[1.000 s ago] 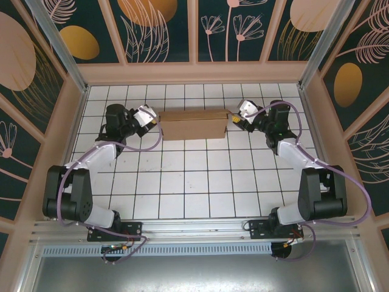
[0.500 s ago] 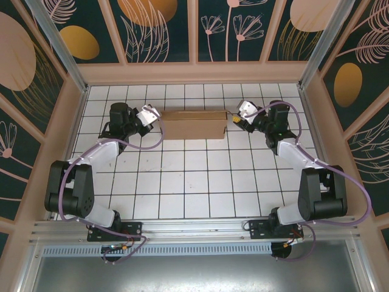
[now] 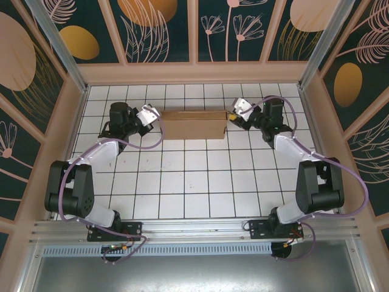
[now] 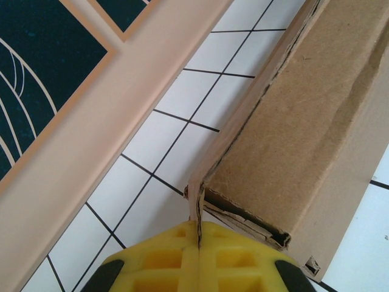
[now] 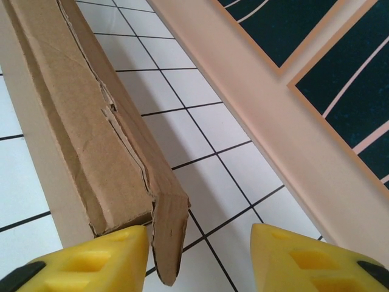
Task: Fold the paper box
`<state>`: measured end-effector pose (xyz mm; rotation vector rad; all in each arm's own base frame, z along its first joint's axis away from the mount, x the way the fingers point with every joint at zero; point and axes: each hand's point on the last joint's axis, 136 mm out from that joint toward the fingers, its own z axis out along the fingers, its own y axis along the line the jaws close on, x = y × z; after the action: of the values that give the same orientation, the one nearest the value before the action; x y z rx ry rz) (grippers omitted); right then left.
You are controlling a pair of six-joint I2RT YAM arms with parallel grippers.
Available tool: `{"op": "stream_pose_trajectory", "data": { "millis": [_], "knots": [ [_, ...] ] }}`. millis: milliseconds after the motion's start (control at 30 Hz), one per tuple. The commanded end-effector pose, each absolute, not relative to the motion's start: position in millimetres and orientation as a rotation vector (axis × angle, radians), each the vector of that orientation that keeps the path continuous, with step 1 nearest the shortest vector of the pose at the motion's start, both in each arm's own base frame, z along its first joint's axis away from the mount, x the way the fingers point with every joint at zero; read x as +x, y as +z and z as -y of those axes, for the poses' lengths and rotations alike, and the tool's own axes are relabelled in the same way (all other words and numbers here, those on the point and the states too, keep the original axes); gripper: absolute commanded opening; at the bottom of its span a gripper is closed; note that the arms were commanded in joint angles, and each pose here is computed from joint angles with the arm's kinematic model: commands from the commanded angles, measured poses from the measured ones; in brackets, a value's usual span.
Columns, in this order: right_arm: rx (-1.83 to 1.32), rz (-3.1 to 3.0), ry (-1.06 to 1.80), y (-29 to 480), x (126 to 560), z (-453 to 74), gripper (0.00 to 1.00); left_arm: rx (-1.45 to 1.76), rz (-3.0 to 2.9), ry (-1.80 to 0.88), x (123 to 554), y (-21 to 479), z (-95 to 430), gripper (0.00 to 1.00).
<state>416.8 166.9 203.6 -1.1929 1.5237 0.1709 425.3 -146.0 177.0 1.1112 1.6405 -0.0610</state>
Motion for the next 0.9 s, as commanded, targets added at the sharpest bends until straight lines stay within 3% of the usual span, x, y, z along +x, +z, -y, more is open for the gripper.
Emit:
{"op": "stream_pose_trajectory", "data": {
  "millis": [0, 200, 533, 867],
  "knots": [
    [-1.238, -1.524, 0.2, 200, 416, -176, 0.45, 1.13, -1.614, -0.063, 422, 185, 150, 0.0],
    [-1.248, -1.537, 0.214, 191, 414, -177, 0.43, 1.112, -1.621, -0.063, 422, 186, 149, 0.0],
    [-1.204, -1.547, 0.257, 196, 423, -183, 0.17, 1.115, -1.607, -0.086, 414, 189, 152, 0.0],
    [-1.192, -1.556, 0.268, 197, 418, -192, 0.27, 1.1, -1.619, -0.095, 412, 190, 151, 0.0]
  ]
}}
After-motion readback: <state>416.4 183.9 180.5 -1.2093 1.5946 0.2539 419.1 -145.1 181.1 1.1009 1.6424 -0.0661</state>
